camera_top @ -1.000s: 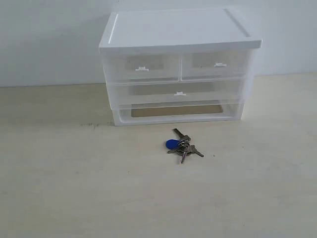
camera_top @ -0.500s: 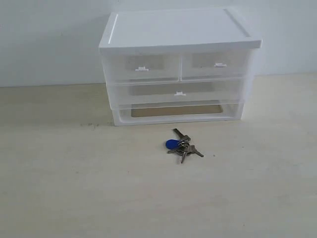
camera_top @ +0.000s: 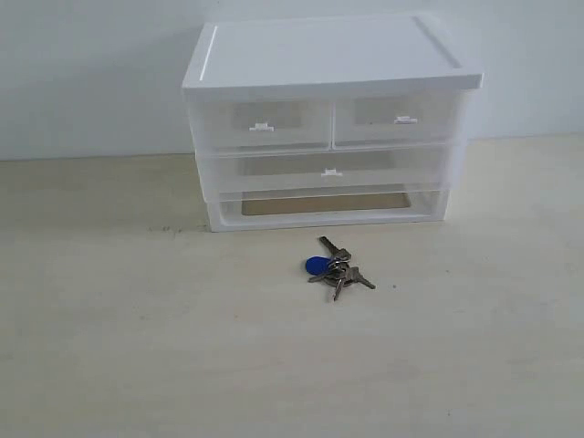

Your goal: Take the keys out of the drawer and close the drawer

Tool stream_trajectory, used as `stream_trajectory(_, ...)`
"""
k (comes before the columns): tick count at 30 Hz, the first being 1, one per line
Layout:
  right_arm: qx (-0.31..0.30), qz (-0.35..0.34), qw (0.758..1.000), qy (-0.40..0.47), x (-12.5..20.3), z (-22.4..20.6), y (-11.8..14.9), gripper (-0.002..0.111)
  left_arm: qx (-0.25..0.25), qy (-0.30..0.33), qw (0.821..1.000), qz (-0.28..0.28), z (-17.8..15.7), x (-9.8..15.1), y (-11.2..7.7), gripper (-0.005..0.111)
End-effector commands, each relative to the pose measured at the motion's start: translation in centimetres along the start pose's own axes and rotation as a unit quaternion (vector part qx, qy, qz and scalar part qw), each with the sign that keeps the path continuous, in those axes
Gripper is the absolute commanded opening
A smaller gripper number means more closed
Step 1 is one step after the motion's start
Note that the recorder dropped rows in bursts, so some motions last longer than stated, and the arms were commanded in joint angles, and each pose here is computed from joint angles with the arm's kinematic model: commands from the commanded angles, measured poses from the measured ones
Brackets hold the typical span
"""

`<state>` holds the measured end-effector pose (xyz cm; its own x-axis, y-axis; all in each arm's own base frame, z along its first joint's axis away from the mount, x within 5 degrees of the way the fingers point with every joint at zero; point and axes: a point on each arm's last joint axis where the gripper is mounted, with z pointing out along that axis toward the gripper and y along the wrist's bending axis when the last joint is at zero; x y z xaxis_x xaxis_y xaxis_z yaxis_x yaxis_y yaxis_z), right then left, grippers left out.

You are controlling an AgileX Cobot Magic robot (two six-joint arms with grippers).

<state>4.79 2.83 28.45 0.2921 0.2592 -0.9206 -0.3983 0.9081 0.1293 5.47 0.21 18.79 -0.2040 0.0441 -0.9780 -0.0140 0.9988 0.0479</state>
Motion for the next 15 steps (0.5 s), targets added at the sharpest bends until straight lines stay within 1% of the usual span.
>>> stream_trajectory(1,0.001,0.0,1.0,-0.002,0.0,0.01,0.0,0.0,-0.003,0.006,1.0,0.006,0.01,0.21,0.04,0.004)
stream_trajectory(5,0.001,0.0,1.0,-0.002,0.0,0.01,0.0,0.0,-0.016,0.007,1.0,0.003,0.0,0.24,0.18,0.004)
stream_trajectory(9,0.001,0.0,1.0,-0.002,0.0,0.01,0.0,0.0,-0.016,0.007,1.0,0.003,0.0,0.24,0.18,0.004)
stream_trajectory(13,0.001,0.0,1.0,-0.002,0.0,0.01,0.0,0.0,-0.016,0.008,1.0,0.022,0.0,0.24,0.18,0.004)
stream_trajectory(15,0.001,0.0,1.0,-0.002,0.0,0.01,0.0,0.0,-0.016,0.008,1.0,0.022,0.0,0.24,0.18,0.004)
